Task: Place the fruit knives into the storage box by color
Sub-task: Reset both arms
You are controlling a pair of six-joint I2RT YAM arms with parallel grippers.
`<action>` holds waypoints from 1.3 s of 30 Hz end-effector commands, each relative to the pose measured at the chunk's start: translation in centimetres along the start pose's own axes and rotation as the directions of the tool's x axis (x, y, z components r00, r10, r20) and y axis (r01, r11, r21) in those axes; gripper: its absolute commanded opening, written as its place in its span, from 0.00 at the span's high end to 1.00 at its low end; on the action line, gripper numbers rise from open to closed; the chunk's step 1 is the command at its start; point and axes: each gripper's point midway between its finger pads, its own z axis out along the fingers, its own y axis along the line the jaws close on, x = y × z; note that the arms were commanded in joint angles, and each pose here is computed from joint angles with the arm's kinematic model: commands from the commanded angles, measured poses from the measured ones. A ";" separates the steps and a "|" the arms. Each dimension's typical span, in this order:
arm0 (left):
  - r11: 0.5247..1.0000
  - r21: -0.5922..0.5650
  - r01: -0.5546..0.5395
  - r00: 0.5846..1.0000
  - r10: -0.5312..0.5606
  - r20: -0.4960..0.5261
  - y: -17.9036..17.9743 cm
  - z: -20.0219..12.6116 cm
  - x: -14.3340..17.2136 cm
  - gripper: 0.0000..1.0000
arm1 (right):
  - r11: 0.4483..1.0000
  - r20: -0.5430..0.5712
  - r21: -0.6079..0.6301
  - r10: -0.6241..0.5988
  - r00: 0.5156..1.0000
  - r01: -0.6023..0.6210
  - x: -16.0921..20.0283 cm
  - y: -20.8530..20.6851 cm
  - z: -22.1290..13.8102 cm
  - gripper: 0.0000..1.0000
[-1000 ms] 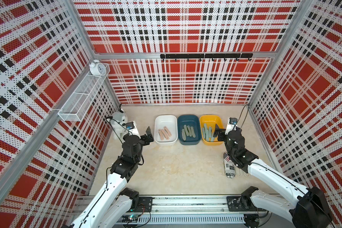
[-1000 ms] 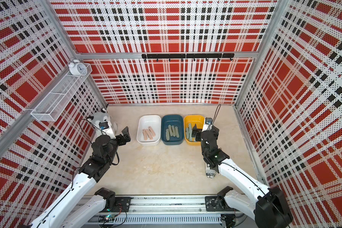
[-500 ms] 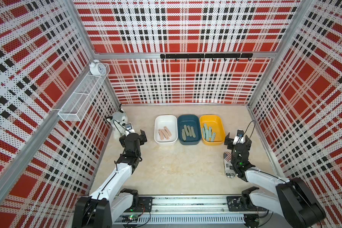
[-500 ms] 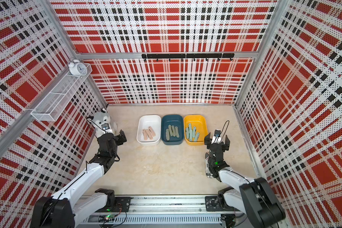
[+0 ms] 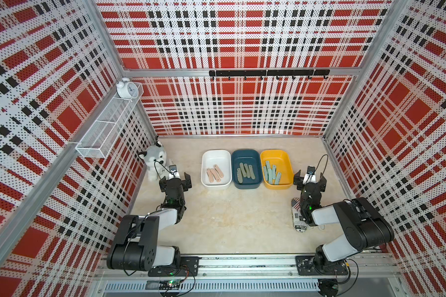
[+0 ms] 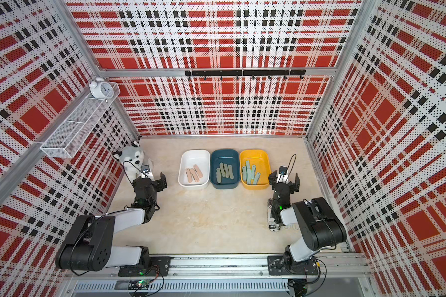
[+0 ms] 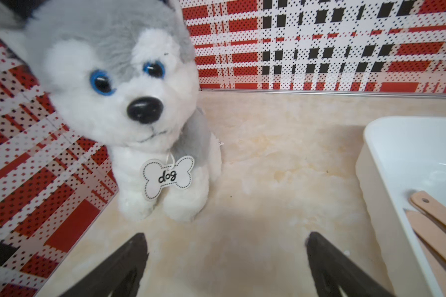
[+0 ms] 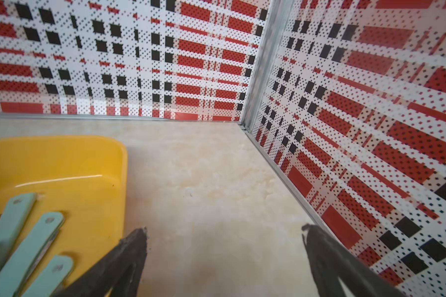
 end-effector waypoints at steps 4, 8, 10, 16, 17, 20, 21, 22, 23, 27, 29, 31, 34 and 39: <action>0.993 0.112 -0.042 0.993 0.030 0.113 -2.3 0.6 -2.5 0.02 | 0.984 -0.028 -0.144 0.099 0.995 -0.102 0.7 0.9 0.6 0.00; 0.988 0.141 -0.057 0.991 0.039 0.128 -2.5 -0.2 -2.5 0.02 | 0.983 -0.023 -0.151 0.102 0.995 -0.104 1.0 0.9 0.5 0.00; 0.989 0.138 -0.043 0.987 0.020 0.162 -2.1 -1.1 -2.9 0.01 | 0.983 -0.005 -0.153 0.102 0.995 -0.102 0.8 1.0 0.6 0.00; 0.996 0.053 0.065 0.966 -0.076 0.248 1.0 -3.4 -3.5 0.02 | 0.983 -0.013 -0.152 0.102 0.995 -0.103 0.9 0.9 0.6 0.00; 0.996 0.041 0.073 0.964 -0.081 0.255 1.3 -3.5 -3.5 0.02 | 0.983 -0.009 -0.153 0.101 0.995 -0.101 0.9 0.9 0.6 0.00; 0.996 0.027 0.079 0.957 -0.084 0.277 1.5 -4.2 -3.6 0.02 | 0.983 -0.005 -0.155 0.099 0.995 -0.099 0.8 0.9 0.5 0.00; 0.996 0.028 0.081 0.955 -0.086 0.283 1.5 -4.4 -3.7 0.02 | 0.983 -0.006 -0.156 0.098 0.995 -0.098 0.9 0.9 0.4 0.00; 0.997 0.038 0.073 0.954 -0.081 0.288 1.3 -4.5 -3.7 0.02 | 0.983 -0.007 -0.158 0.098 0.995 -0.098 0.8 1.0 0.4 0.00; 0.996 0.056 0.070 0.953 -0.084 0.290 0.9 -4.7 -3.7 0.02 | 0.983 -0.006 -0.157 0.098 0.995 -0.098 0.8 0.9 0.4 0.00; 0.983 0.137 0.120 0.934 -0.159 0.321 -0.7 -5.3 -4.3 0.02 | 0.982 -0.003 -0.160 0.097 0.995 -0.097 0.8 1.0 0.4 0.00; 0.989 0.116 0.096 0.938 -0.129 0.322 -1.2 -4.5 -4.0 0.02 | 0.982 -0.006 -0.161 0.097 0.995 -0.096 0.9 1.0 0.4 0.00; 0.988 0.112 0.108 0.937 -0.139 0.320 -1.2 -3.7 -3.7 0.02 | 0.983 -0.004 -0.158 0.097 0.995 -0.096 0.8 0.9 0.4 0.00; 0.985 0.091 0.144 0.931 -0.166 0.326 -0.5 -3.2 -3.1 0.02 | 0.984 -0.005 -0.149 0.102 0.995 -0.101 0.8 0.8 0.5 0.00; 0.980 0.064 0.190 0.940 -0.201 0.275 0.4 -1.4 -2.7 0.02 | 0.983 -0.008 -0.151 0.101 0.995 -0.101 0.9 0.9 0.5 0.00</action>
